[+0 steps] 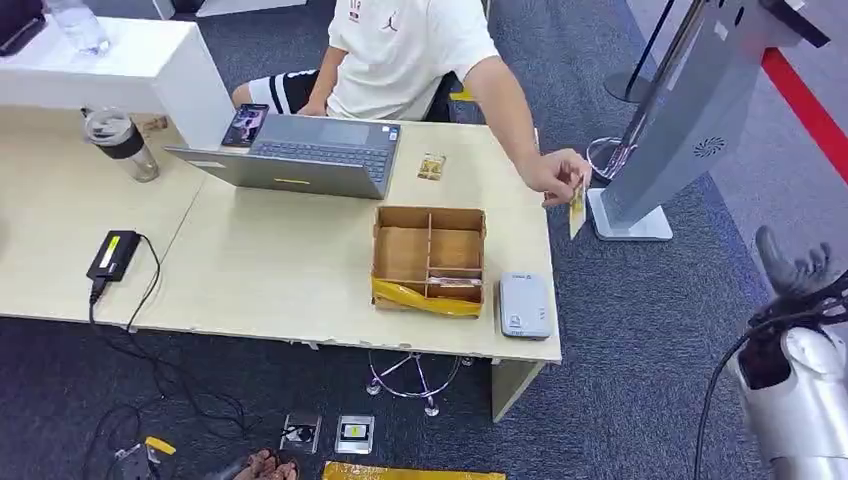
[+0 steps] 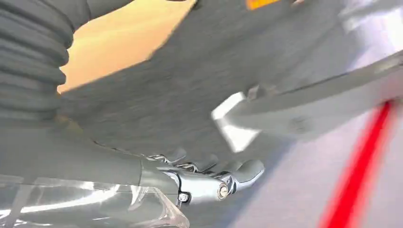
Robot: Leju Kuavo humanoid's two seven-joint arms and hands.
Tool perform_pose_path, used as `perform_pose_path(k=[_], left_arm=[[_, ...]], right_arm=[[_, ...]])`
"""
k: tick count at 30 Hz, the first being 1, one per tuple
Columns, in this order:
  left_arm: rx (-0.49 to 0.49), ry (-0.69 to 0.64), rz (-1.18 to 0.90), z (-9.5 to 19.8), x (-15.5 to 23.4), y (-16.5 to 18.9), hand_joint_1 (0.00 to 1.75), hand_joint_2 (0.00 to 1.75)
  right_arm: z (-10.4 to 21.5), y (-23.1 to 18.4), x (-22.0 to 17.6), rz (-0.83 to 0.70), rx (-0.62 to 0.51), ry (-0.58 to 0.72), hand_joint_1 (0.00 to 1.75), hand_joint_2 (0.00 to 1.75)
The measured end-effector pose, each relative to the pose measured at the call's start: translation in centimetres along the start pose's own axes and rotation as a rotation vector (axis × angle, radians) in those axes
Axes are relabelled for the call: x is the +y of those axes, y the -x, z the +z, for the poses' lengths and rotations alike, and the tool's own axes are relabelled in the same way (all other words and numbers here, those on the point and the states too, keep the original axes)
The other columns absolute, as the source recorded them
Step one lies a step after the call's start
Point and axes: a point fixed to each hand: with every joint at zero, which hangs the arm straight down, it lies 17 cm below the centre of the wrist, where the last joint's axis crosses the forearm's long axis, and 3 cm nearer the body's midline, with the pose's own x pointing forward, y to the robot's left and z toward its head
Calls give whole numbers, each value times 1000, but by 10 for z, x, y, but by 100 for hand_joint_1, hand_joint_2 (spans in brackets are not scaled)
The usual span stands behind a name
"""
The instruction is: Pass the card to the sensor for recognition and then transmit it.
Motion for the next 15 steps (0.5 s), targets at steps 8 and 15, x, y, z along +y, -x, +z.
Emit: perform_pose_path(k=[8, 15], left_arm=[[-85, 22, -133, 3, -16, -10, 0, 175], [-156, 38, -252, 6, -30, -20, 0, 175]], right_arm=[[9, -131, 37, -22, -317, -60, 0, 175], [50, -217, 78, 20, -580, -135, 0, 175]])
